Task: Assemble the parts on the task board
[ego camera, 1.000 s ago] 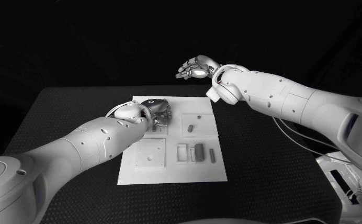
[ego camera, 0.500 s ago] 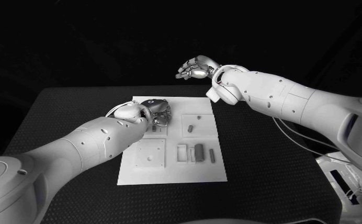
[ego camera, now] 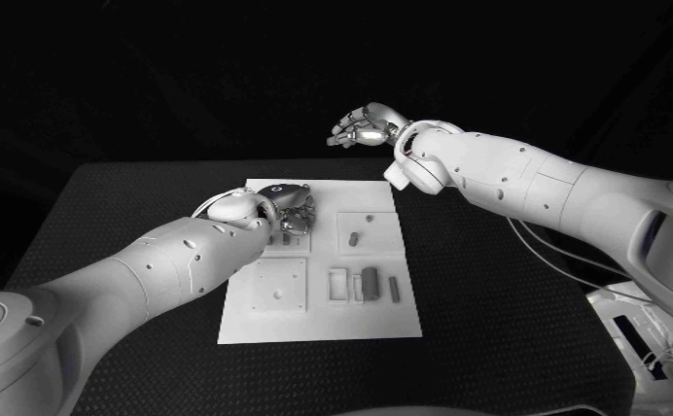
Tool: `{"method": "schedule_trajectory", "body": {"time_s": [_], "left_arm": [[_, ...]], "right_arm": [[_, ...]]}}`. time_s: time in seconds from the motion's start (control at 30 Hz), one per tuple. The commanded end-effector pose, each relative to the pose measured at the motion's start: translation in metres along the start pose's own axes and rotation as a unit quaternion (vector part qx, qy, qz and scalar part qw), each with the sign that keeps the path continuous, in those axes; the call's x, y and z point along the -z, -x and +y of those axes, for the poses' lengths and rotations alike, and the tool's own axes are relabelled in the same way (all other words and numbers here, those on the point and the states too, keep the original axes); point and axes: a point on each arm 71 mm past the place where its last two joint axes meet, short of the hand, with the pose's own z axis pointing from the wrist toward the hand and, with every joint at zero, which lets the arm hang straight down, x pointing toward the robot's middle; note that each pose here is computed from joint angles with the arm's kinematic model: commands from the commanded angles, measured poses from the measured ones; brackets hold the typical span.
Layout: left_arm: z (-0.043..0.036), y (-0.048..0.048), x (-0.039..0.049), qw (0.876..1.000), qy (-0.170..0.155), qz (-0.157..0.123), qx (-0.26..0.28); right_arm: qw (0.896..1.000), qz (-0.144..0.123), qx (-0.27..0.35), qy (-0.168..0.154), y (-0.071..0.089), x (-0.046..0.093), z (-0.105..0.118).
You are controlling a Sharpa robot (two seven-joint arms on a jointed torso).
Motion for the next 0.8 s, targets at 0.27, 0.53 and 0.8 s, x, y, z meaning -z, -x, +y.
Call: {"method": "schedule_trajectory", "body": {"time_s": [0.27, 0.53, 0.8], "left_arm": [[0.0090, -0.0101, 0.0036, 1.000, 0.018, 0.020, 0.003], [0.0087, -0.0110, 0.0034, 0.999, 0.018, 0.026, 0.004], [0.0079, -0.0100, 0.0026, 1.000, 0.022, 0.019, -0.002]], "right_arm": [[1.000, 0.002, 0.000, 0.006, -0.0001, -0.0001, 0.0011], [1.000, 0.003, 0.000, 0.006, -0.0005, -0.0001, 0.0014], [1.000, 0.003, -0.001, 0.007, -0.0009, -0.0001, 0.0017]]}}
